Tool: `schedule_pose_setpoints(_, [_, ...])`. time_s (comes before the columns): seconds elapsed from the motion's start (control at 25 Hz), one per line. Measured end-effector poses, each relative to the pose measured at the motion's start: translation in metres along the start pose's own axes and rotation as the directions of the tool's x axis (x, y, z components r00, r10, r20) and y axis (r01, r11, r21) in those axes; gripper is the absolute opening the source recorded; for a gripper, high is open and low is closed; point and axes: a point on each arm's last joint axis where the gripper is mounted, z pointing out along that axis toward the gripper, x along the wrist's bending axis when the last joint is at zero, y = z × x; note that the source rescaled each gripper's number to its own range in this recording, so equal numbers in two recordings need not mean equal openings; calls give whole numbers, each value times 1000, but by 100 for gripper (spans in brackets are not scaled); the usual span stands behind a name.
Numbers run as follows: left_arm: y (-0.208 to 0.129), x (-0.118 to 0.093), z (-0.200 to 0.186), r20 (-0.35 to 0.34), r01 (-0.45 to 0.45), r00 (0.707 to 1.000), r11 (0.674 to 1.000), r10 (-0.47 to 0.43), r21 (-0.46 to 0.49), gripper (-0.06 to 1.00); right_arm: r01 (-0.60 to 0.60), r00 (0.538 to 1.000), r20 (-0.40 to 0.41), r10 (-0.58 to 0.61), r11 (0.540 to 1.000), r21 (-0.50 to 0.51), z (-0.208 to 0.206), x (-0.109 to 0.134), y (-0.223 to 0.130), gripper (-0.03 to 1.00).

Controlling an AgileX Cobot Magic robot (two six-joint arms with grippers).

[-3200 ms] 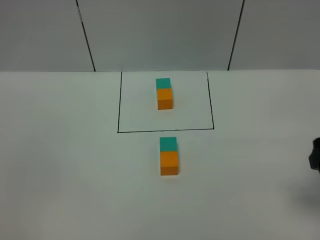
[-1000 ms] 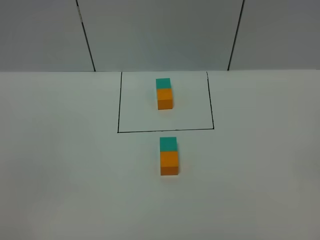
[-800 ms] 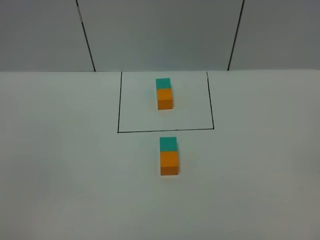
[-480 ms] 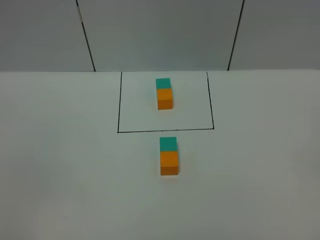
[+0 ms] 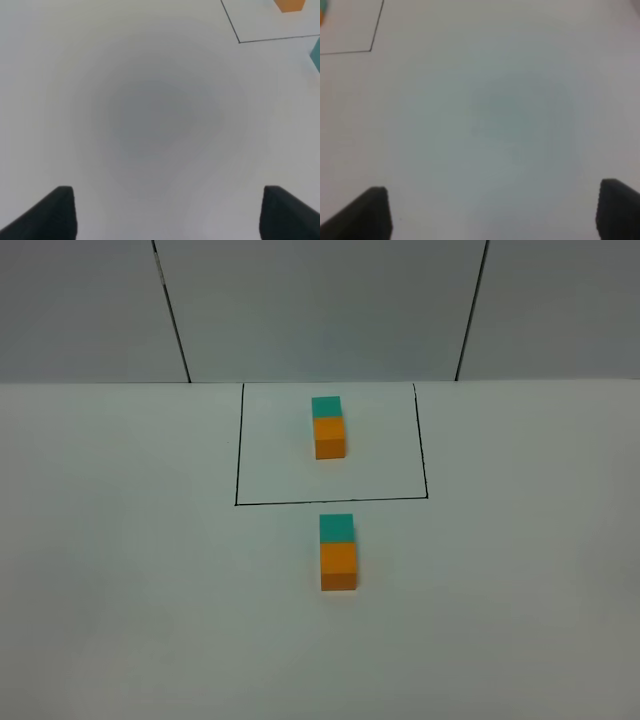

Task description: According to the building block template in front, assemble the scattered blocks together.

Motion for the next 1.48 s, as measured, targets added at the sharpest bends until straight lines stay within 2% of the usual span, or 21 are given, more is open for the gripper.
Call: schedule_pose_setpoints(1.48, [0, 0, 0, 0, 0, 1000, 1000, 0, 0, 67, 30, 999, -15, -30, 1000, -1, 0, 1, 0, 69])
